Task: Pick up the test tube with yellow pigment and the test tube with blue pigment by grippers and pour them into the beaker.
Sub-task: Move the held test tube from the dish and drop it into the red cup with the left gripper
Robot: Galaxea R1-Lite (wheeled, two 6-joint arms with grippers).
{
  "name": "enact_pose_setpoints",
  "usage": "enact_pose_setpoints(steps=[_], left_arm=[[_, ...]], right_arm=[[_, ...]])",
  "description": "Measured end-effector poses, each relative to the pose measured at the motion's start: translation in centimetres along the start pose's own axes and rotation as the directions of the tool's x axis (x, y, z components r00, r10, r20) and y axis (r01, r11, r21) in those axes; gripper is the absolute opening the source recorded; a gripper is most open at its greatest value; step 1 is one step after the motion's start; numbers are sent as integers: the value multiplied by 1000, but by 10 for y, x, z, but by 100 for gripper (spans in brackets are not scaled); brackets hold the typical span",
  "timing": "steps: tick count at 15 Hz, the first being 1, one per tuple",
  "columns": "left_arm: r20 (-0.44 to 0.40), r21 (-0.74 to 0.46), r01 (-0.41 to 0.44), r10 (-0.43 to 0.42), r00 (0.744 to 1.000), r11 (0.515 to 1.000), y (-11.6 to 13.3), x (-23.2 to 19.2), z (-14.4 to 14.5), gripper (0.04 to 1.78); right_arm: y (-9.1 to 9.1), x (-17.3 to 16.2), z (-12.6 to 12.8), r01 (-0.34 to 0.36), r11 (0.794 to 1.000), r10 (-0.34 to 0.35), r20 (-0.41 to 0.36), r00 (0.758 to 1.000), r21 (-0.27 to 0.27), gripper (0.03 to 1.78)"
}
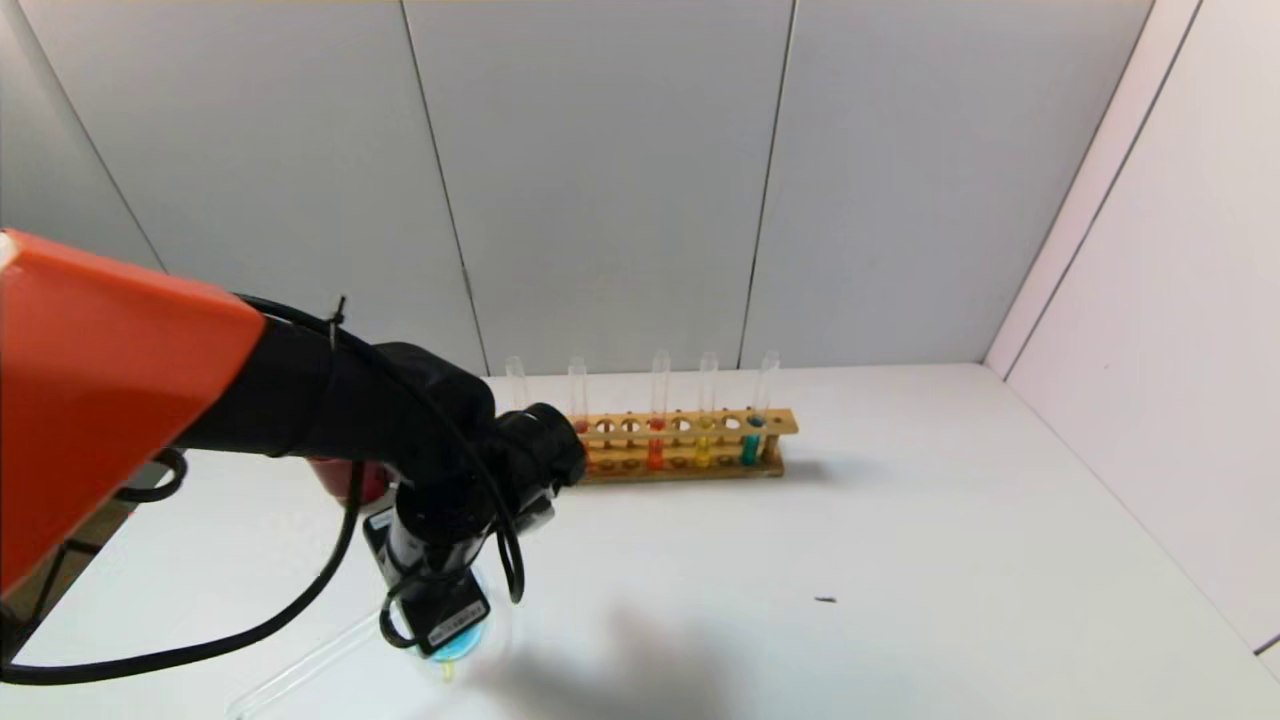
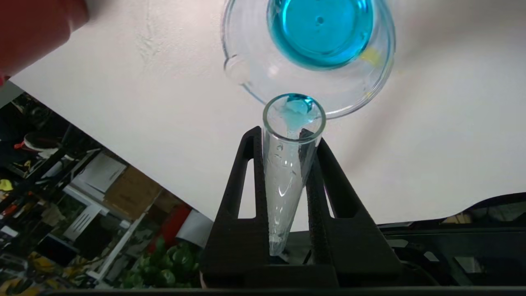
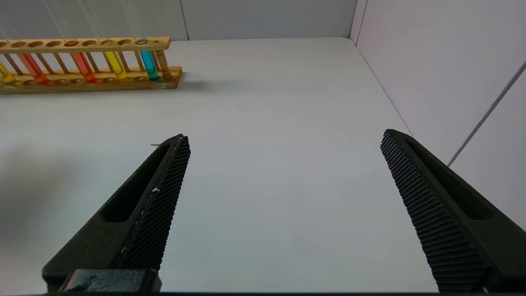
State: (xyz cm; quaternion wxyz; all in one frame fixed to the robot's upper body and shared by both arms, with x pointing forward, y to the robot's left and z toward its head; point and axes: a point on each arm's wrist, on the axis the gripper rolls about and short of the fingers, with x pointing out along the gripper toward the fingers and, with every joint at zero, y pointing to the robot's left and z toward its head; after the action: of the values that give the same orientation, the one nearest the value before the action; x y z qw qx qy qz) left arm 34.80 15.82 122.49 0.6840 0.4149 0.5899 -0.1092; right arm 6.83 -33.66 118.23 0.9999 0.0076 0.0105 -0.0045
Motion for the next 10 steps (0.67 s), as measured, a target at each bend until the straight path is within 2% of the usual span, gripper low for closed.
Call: enact_pose_setpoints(steps=[5, 8, 10], left_arm=[[142, -163, -13, 37, 989, 987, 26, -33, -32, 31], [276, -286, -16, 98, 956, 958, 41, -46, -47, 31], [329, -354, -16, 141, 934, 935, 51, -52, -57, 31]], right_arm=[[0, 0, 0, 0, 1000, 0, 0, 1000, 0, 170], [0, 0, 0, 0, 1000, 0, 0, 1000, 0, 170], [0, 0, 0, 0, 1000, 0, 0, 1000, 0, 170]])
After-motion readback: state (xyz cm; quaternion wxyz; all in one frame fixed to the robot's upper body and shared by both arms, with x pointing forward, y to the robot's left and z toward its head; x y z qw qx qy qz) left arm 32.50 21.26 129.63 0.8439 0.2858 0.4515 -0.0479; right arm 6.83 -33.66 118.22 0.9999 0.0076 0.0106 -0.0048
